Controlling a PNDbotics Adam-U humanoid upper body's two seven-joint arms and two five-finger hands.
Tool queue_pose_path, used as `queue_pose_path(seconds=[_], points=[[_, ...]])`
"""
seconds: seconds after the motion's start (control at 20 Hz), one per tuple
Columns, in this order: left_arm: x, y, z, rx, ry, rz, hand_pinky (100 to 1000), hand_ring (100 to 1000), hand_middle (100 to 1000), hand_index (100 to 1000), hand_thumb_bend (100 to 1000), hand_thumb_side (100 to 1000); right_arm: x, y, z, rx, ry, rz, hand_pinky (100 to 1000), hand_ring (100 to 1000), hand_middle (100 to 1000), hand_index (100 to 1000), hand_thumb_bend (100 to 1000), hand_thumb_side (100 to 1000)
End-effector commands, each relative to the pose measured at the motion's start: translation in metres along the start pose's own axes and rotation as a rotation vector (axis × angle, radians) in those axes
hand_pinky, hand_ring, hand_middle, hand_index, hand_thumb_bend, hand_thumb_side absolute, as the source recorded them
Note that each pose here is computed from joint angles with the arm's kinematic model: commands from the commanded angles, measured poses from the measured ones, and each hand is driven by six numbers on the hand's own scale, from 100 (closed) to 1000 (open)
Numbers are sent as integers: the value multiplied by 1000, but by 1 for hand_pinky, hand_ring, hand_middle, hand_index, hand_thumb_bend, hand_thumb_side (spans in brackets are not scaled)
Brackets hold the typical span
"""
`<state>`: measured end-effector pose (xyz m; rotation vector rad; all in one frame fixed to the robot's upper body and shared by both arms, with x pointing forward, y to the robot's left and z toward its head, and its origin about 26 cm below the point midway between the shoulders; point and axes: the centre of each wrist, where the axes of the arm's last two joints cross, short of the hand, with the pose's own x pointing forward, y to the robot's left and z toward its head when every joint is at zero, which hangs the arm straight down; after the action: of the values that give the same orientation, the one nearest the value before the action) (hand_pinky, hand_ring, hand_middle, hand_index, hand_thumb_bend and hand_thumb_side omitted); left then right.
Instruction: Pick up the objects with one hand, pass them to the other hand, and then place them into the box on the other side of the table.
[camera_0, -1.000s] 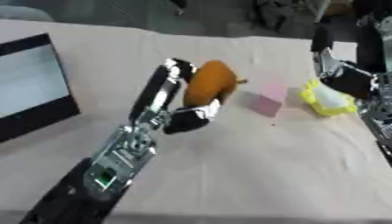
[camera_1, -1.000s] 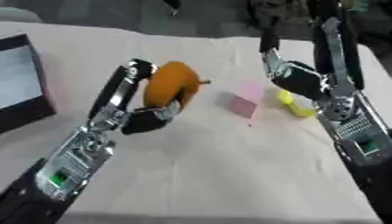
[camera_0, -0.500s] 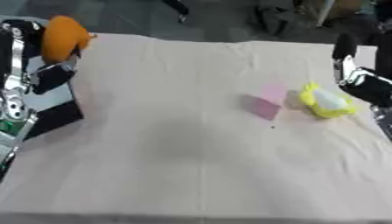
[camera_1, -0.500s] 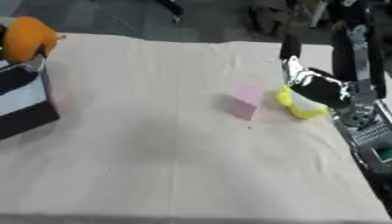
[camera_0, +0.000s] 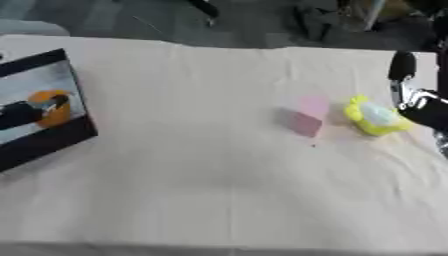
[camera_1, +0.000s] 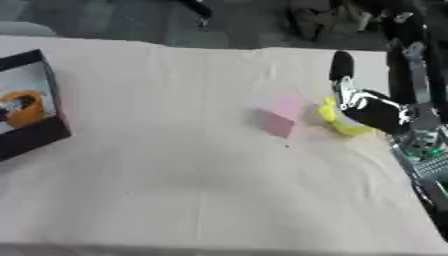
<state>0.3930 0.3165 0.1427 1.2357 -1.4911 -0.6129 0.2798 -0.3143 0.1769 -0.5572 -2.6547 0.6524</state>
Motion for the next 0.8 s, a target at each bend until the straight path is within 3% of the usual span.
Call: queue_pose_path(seconds=[0.05,0.25,0.3,0.4,0.55,0.6,0.65,0.75,0.8], points=[[20,40,1,113,-89,144,918,885,815,859,1000,523,2,-15,2,26,20,57,882,835,844,938,100,479],[60,80,35,185,-336,463,918,872,788,835,1000,516,1,-33,26,82,137,139,881,832,838,934,100,569],[69,89,44,198,-392,529,909,858,778,829,1000,519,1,-37,32,96,171,154,884,836,844,934,100,642],[82,100,58,208,-489,643,897,837,760,817,1000,530,2,-47,43,133,230,175,891,847,853,938,100,696],[92,99,64,188,-617,772,888,820,746,808,996,536,3,-64,54,202,290,236,900,859,862,944,100,705],[96,97,65,173,-656,811,884,813,737,801,989,538,2,-70,58,227,312,267,906,866,868,948,100,635],[99,94,66,155,-691,847,883,808,731,796,987,537,-1,-76,64,254,340,305,909,869,872,950,100,704],[104,90,69,122,-748,888,882,807,729,796,985,538,-7,-85,75,295,380,365,910,871,874,951,100,699],[107,87,70,102,-780,904,878,795,714,792,980,537,-11,-91,82,321,401,399,924,889,891,960,100,654]])
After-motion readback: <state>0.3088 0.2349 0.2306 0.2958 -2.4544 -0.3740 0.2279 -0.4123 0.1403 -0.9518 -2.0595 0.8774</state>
